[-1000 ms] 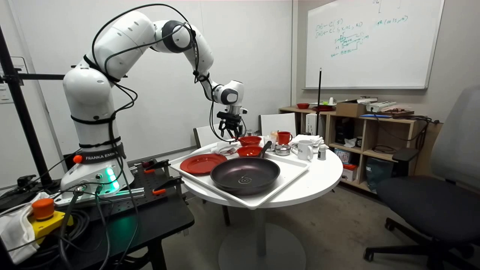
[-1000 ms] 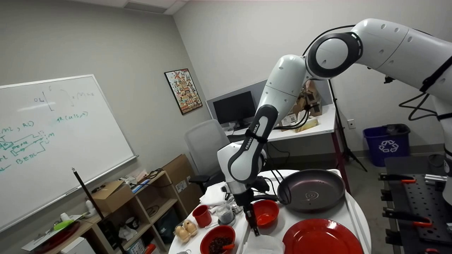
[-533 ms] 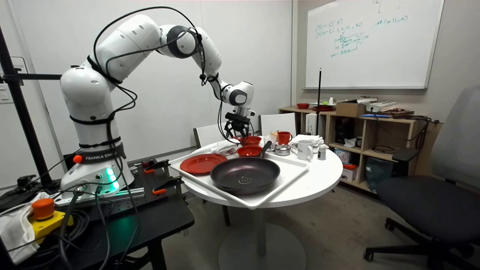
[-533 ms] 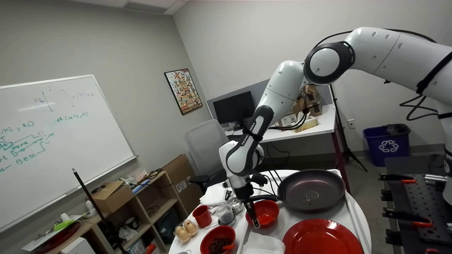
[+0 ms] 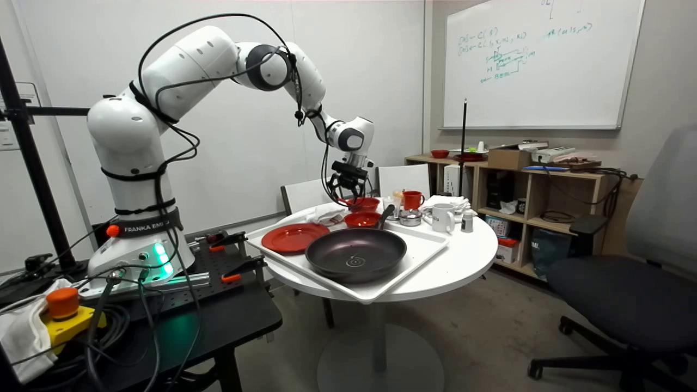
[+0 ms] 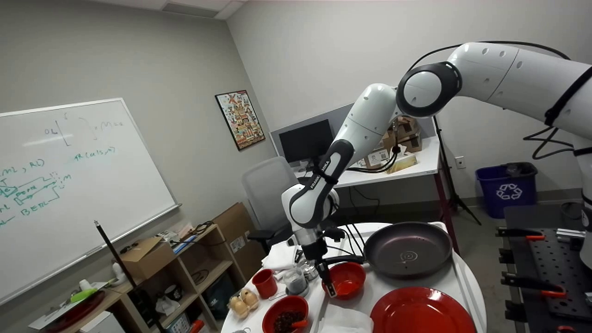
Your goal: Use the tea towel to wipe the pan
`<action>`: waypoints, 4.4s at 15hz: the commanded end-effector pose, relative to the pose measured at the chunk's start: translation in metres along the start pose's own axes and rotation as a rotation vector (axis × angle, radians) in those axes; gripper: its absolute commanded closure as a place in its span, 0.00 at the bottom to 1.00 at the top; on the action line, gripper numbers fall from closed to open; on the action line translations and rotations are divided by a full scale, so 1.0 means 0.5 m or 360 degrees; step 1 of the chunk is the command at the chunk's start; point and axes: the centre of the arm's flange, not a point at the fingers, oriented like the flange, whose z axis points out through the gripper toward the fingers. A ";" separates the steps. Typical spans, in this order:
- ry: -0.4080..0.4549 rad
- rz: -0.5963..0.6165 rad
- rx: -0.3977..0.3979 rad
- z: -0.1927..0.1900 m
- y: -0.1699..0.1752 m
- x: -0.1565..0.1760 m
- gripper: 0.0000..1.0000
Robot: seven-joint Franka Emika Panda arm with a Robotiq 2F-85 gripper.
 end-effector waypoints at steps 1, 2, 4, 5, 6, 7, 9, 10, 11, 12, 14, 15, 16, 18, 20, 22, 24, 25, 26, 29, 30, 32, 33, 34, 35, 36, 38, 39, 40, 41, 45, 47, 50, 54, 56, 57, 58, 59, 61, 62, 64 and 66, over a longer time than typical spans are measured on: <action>-0.0058 -0.0033 0.0056 0.013 -0.010 0.053 0.00; -0.0070 -0.0035 0.0054 0.012 -0.019 0.054 0.00; -0.0051 -0.0039 0.0037 0.014 -0.027 0.027 0.00; -0.0055 -0.0044 0.0039 0.016 -0.031 0.031 0.00; -0.0057 -0.0048 0.0040 0.017 -0.034 0.033 0.00; -0.0058 -0.0047 0.0040 0.017 -0.033 0.033 0.00; -0.0055 -0.0041 0.0036 0.013 -0.029 0.031 0.00; -0.0059 -0.0044 0.0044 0.023 -0.019 0.035 0.00; -0.0058 -0.0039 0.0048 0.035 -0.010 0.043 0.00; -0.0073 -0.0037 0.0052 0.049 -0.002 0.049 0.00; -0.0088 -0.0036 0.0046 0.077 0.009 0.055 0.00; -0.0087 -0.0036 0.0047 0.089 0.013 0.057 0.00; -0.0099 -0.0039 0.0057 0.104 0.017 0.060 0.00; -0.0113 -0.0040 0.0064 0.128 0.024 0.065 0.00; -0.0116 -0.0042 0.0064 0.145 0.025 0.070 0.00; -0.0109 -0.0055 0.0059 0.155 0.022 0.077 0.00; -0.0097 -0.0084 0.0042 0.160 0.018 0.089 0.00; -0.0101 -0.0100 0.0034 0.166 0.016 0.095 0.00; -0.0106 -0.0109 0.0027 0.170 0.014 0.100 0.00; -0.0116 -0.0133 0.0011 0.183 0.009 0.107 0.00; -0.0119 -0.0138 0.0007 0.187 0.008 0.108 0.00; -0.0125 -0.0147 0.0002 0.193 0.011 0.112 0.00; -0.0128 -0.0152 -0.0002 0.197 0.013 0.112 0.00; -0.0129 -0.0156 -0.0002 0.199 0.014 0.113 0.00; -0.0127 -0.0163 0.0000 0.201 0.015 0.114 0.00; -0.0125 -0.0170 0.0002 0.202 0.014 0.114 0.25; -0.0120 -0.0191 -0.0002 0.200 0.013 0.117 0.32; -0.0119 -0.0200 -0.0003 0.199 0.012 0.119 0.42; -0.0119 -0.0208 -0.0004 0.199 0.010 0.120 0.48; -0.0121 -0.0217 -0.0006 0.199 0.008 0.121 0.58; -0.0124 -0.0247 -0.0006 0.200 -0.002 0.124 0.86; -0.0122 -0.0268 -0.0008 0.200 -0.013 0.121 0.95; -0.0078 -0.0289 -0.0062 0.171 -0.046 0.107 0.95; -0.0007 -0.0354 -0.0197 0.134 -0.117 0.088 0.94; 0.0017 -0.0410 -0.0251 0.121 -0.155 0.080 0.94; 0.0017 -0.0439 -0.0266 0.116 -0.173 0.076 0.94; 0.0019 -0.0459 -0.0288 0.112 -0.189 0.072 0.94; 0.0017 -0.0483 -0.0298 0.109 -0.207 0.064 0.94; 0.0031 -0.0525 -0.0340 0.095 -0.238 0.049 0.94; 0.0043 -0.0540 -0.0360 0.087 -0.251 0.042 0.94; 0.0101 -0.0534 -0.0413 0.057 -0.275 0.027 0.94; 0.0189 -0.0472 -0.0461 0.009 -0.287 0.011 0.94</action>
